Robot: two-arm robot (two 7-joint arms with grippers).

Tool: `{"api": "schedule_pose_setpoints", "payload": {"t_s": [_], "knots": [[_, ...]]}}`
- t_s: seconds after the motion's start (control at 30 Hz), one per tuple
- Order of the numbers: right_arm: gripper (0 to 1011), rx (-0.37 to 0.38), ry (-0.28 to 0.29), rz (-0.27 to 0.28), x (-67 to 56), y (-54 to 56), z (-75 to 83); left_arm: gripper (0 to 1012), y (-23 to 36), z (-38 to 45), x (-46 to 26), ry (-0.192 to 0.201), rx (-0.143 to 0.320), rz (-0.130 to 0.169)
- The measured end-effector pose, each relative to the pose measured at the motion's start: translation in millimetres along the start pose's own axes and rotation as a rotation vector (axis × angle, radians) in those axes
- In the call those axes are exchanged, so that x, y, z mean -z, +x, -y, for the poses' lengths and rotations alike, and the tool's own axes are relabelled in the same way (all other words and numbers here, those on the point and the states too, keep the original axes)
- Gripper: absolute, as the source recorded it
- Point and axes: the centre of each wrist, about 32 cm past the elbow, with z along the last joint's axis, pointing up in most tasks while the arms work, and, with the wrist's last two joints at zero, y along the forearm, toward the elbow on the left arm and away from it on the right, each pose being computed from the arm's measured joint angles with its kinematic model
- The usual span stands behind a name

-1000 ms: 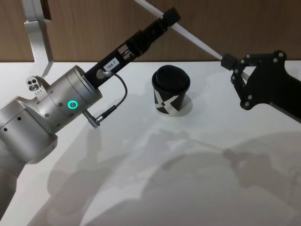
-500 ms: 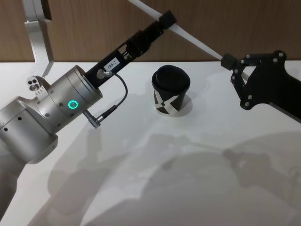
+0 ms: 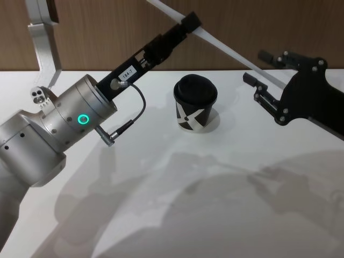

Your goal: Pick up the straw with one hand, pass it to the other hand, and insert it into the cup.

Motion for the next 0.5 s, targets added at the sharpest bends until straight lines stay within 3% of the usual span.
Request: {"api": "schedule_pose_setpoints", "payload": {"t_s": [0.17,0.33,0.5], "knots": [[512,0.000,0.000,0.000,0.0,0.0,0.0,13,-0.5,0.4,-1.3,0.010,-0.008,0.017],[709,0.000,0.000,0.000,0.0,0.0,0.0,13,-2.4,1.3,-5.0,0.039,-0.033,0.064],[841,0.000,0.000,0.000,0.0,0.0,0.0,13,-5.5,3.3,-10.2,0.074,-0.063,0.127]]}}
